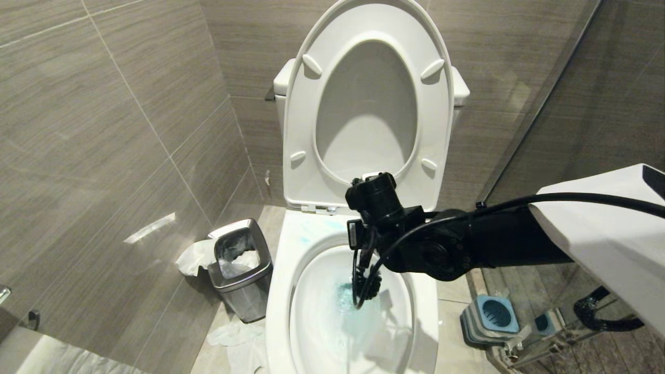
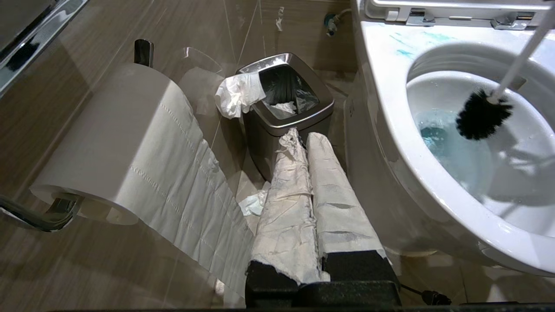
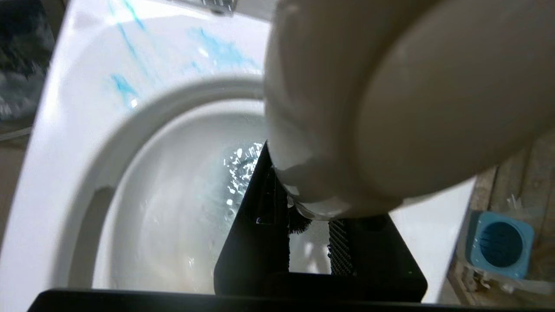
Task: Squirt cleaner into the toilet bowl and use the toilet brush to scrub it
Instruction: Scrub the toilet bowl
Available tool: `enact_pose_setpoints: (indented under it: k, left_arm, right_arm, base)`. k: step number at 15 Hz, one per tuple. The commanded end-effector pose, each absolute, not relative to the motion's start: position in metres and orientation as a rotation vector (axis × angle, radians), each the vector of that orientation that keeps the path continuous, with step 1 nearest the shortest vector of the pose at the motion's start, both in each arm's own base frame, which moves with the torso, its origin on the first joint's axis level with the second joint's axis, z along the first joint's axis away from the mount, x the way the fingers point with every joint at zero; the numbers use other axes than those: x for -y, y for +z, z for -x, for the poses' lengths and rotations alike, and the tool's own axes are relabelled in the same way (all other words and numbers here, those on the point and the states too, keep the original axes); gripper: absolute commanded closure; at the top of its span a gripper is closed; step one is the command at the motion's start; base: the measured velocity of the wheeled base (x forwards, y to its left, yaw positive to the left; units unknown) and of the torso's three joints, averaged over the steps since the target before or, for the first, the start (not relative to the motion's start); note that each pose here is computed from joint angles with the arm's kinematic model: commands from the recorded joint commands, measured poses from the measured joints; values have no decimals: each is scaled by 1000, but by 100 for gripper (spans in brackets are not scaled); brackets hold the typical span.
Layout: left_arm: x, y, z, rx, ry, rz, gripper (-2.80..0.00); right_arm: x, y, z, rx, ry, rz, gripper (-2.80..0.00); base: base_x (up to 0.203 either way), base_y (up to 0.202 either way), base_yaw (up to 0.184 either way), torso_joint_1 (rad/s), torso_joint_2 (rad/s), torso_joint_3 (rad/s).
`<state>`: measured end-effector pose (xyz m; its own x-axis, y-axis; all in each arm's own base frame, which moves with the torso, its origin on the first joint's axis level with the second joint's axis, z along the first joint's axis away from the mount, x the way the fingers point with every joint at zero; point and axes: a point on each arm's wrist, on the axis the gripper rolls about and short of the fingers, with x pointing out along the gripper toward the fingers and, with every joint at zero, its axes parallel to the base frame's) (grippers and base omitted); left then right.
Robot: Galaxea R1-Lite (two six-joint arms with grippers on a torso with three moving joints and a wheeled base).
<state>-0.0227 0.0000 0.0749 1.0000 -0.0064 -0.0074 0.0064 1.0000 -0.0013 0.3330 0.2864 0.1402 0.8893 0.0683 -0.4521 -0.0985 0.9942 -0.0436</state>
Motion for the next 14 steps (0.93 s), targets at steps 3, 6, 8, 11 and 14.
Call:
enact_pose_setpoints:
  k: [3,6,8,11,14]
  left_arm:
    - [0,74,23,-9,-6,2,0]
    - [0,74,23,-9,-6,2,0]
    - [0,74,23,-9,-6,2,0]
    - [0,74,23,-9,-6,2,0]
    - [0,74,23,-9,-6,2,0]
  right_arm:
    - [-259,147,-298,-521,118,91,0]
    - [-267,141,-272,-550,169,93,0]
    - [-278,137,-253,-567,209,91,0]
    - [-297,131,-233,-578,271,103,0]
    - [-319,130,-240,-556,294,94,0]
  base:
    - [0,0,0,0,0,0]
    - [0,0,0,0,0,0]
    - [0,0,0,0,0,0]
    - [0,0,0,0,0,0]
    - [0,0,0,0,0,0]
